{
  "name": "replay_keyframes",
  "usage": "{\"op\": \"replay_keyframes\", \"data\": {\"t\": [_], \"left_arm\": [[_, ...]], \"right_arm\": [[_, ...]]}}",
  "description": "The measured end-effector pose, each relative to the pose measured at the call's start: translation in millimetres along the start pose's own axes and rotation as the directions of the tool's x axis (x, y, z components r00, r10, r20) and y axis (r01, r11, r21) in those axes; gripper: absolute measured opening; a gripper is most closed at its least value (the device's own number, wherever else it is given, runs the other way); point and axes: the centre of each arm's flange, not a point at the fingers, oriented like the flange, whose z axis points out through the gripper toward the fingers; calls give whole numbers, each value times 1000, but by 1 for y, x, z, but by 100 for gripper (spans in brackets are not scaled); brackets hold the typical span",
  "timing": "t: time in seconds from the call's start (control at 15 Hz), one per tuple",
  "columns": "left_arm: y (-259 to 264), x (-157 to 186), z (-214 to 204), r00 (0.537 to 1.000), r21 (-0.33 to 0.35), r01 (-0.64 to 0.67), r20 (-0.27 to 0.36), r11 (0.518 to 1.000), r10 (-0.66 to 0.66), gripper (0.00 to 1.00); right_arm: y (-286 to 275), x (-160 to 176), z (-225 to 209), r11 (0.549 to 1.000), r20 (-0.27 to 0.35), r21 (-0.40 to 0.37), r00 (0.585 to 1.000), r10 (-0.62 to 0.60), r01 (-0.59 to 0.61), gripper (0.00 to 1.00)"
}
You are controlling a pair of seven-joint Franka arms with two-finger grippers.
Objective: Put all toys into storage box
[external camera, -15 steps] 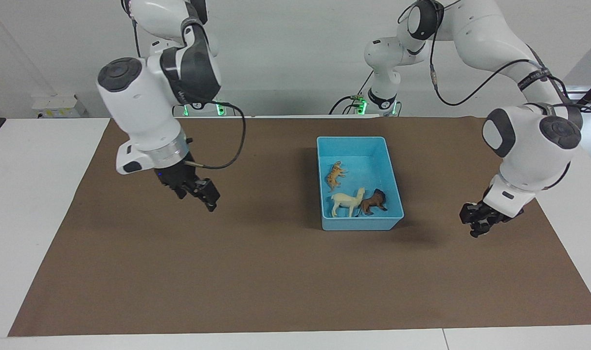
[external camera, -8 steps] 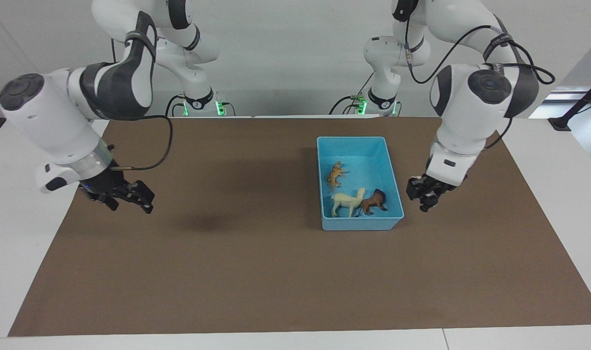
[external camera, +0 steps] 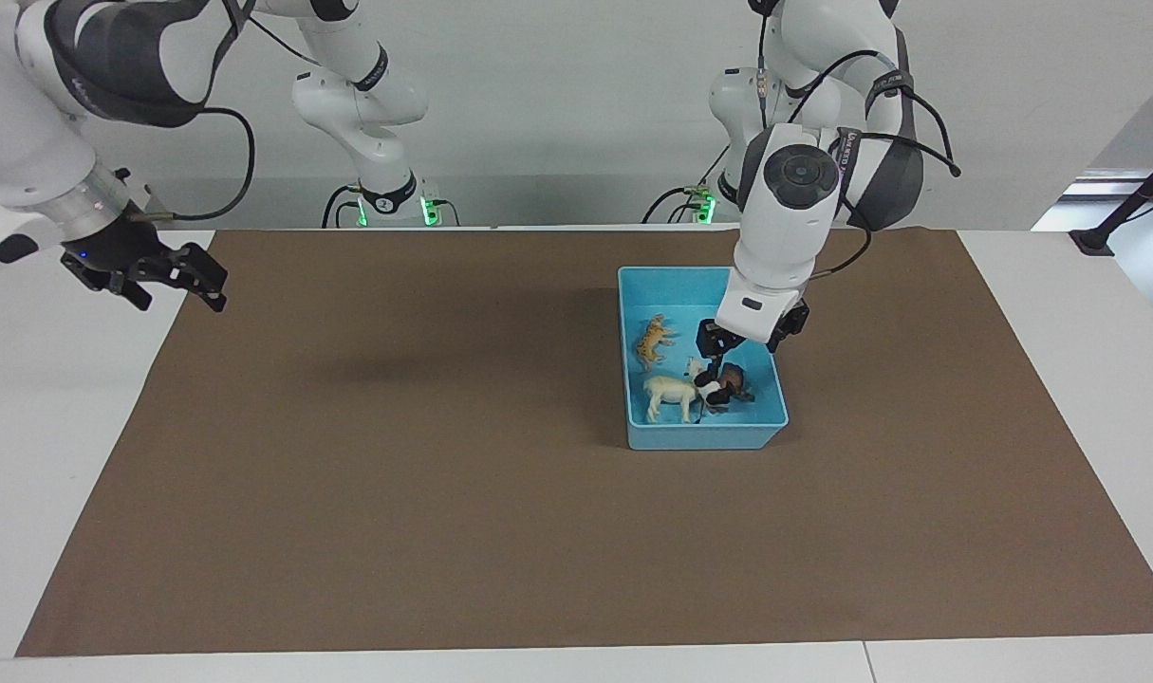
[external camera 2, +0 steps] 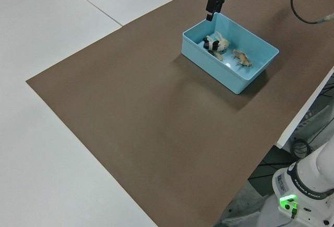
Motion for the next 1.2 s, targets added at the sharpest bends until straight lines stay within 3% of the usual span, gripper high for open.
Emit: {"op": "replay_keyframes", "data": {"t": [0.2,0.4,0.73,0.93,1.2], "left_arm": [[-14,8,-3,1000,-6,-2,-11,1000,2,100],[-57,30,-18,998,-23,-43,-48,999,42,100],[-155,48,-61,977,-16,-184,-114,983,181,100],[-182,27,-83,971,-2,-228,-77,974,228,100],[-188,8,-84,971,4,-240,-15,971,240,100]], "right_arm": [[13,-25,-12,996,4,17,996,-85,85,100],[30,-54,-24,997,-7,9,997,-79,79,100],[14,-81,-44,986,-11,-116,993,-118,116,100],[1,-82,-55,981,-26,-137,990,-141,136,100],[15,-90,-58,990,-15,-107,996,-90,88,100]]}}
